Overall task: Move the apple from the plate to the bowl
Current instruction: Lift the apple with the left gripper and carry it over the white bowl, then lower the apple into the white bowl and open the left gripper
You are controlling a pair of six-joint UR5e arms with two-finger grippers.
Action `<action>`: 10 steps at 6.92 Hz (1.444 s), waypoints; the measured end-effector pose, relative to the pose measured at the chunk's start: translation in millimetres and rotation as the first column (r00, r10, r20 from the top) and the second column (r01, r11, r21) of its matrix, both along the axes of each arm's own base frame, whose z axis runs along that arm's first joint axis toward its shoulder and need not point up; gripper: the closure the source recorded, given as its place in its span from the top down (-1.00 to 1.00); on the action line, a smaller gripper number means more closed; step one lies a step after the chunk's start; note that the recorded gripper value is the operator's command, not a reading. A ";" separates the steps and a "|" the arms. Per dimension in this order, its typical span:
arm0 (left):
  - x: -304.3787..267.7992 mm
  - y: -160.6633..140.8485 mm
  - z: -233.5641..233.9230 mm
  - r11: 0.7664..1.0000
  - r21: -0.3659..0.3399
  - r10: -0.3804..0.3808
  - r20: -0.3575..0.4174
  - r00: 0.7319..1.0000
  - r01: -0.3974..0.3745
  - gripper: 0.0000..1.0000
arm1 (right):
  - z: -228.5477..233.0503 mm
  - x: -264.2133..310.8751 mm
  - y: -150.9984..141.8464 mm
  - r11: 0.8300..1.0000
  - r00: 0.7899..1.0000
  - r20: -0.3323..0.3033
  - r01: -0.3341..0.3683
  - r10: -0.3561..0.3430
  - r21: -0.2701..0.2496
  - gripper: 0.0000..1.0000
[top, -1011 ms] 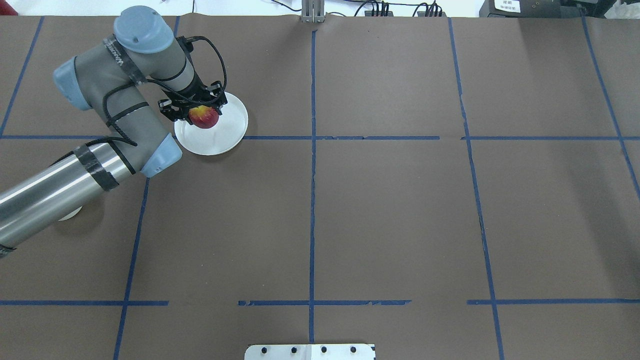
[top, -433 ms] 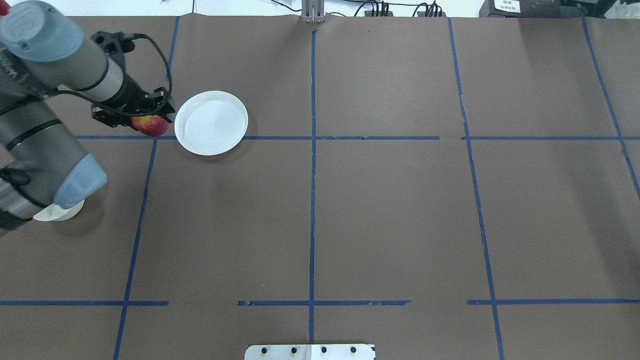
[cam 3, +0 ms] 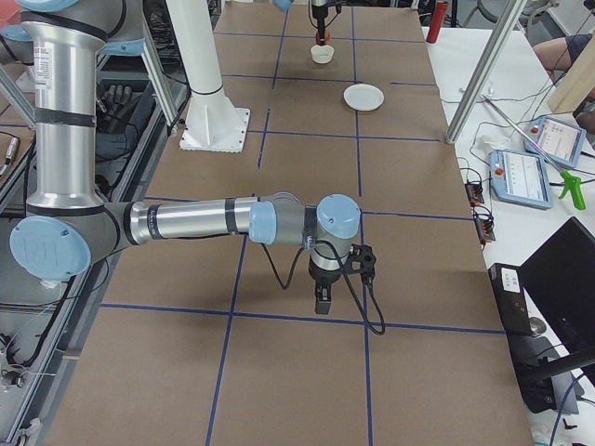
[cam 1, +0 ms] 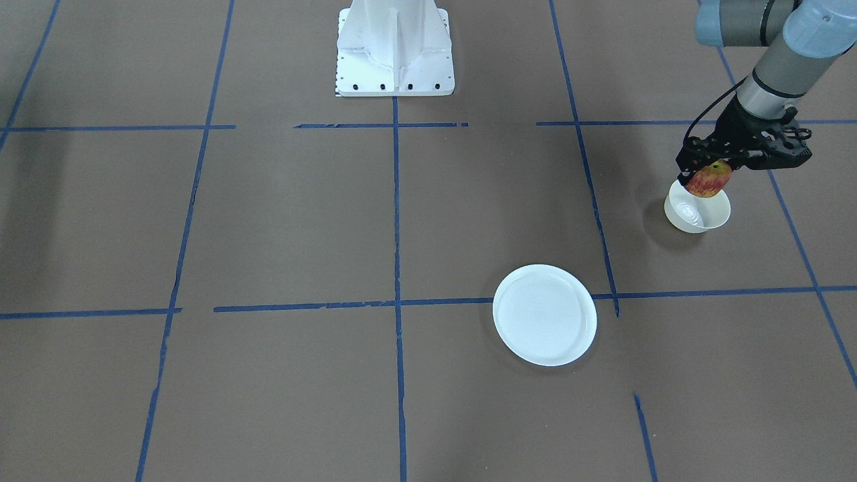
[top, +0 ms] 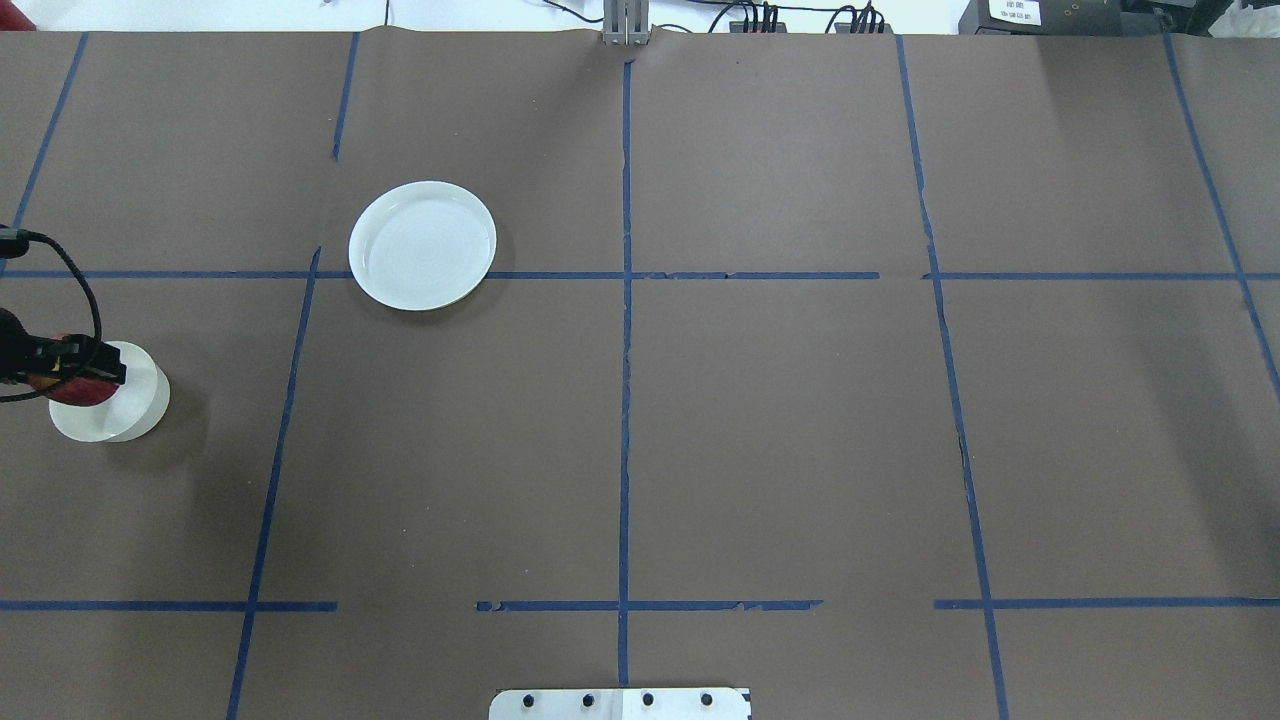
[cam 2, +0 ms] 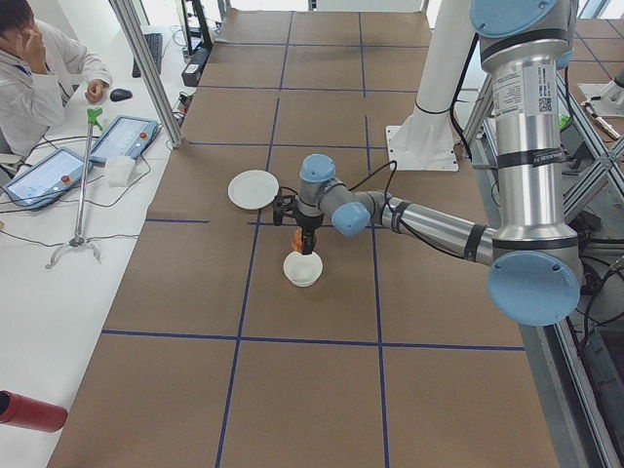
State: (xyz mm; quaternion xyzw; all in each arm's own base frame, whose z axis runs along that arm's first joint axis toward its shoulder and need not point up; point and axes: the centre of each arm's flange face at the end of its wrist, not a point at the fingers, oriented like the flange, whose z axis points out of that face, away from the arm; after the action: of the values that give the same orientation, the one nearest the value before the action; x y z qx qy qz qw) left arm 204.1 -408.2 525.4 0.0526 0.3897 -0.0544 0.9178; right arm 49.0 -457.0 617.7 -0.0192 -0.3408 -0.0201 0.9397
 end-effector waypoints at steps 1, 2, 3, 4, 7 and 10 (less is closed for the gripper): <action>1.9 0.2 17.9 1.000 -0.006 0.002 0.002 1.000 -0.002 -1.00 | 0.0 0.0 0.0 1.000 1.000 0.000 0.000 0.000 0.000 1.00; 5.3 -2.6 29.8 1.000 -0.015 0.004 0.007 1.000 -0.004 -1.00 | 0.0 0.0 0.0 1.000 1.000 0.000 0.000 0.000 0.000 1.00; 8.7 -6.3 39.4 1.000 -0.024 0.005 0.013 1.000 -0.005 -1.00 | -0.2 0.0 -0.1 1.000 1.000 0.000 0.000 0.000 0.001 1.00; 12.2 -9.8 46.2 0.999 -0.032 0.007 0.018 1.000 -0.007 -1.00 | -0.1 0.0 -0.1 1.000 1.000 0.000 0.000 0.000 0.001 1.00; 23.5 -22.5 47.2 0.999 -0.031 0.011 0.014 1.000 -0.011 -1.00 | 0.0 0.0 0.0 1.000 1.000 0.000 0.000 0.000 0.001 1.00; 30.0 -29.4 54.7 0.999 -0.041 0.014 0.021 1.000 -0.013 0.62 | 0.2 0.0 0.0 1.000 1.000 0.000 0.001 -0.001 0.000 1.00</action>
State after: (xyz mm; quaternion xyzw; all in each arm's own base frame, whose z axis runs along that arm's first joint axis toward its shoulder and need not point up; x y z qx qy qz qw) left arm 234.0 -437.6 580.0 0.0317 0.3792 -0.0556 0.9231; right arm 49.0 -457.0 617.8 -0.0192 -0.3408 -0.0204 0.9397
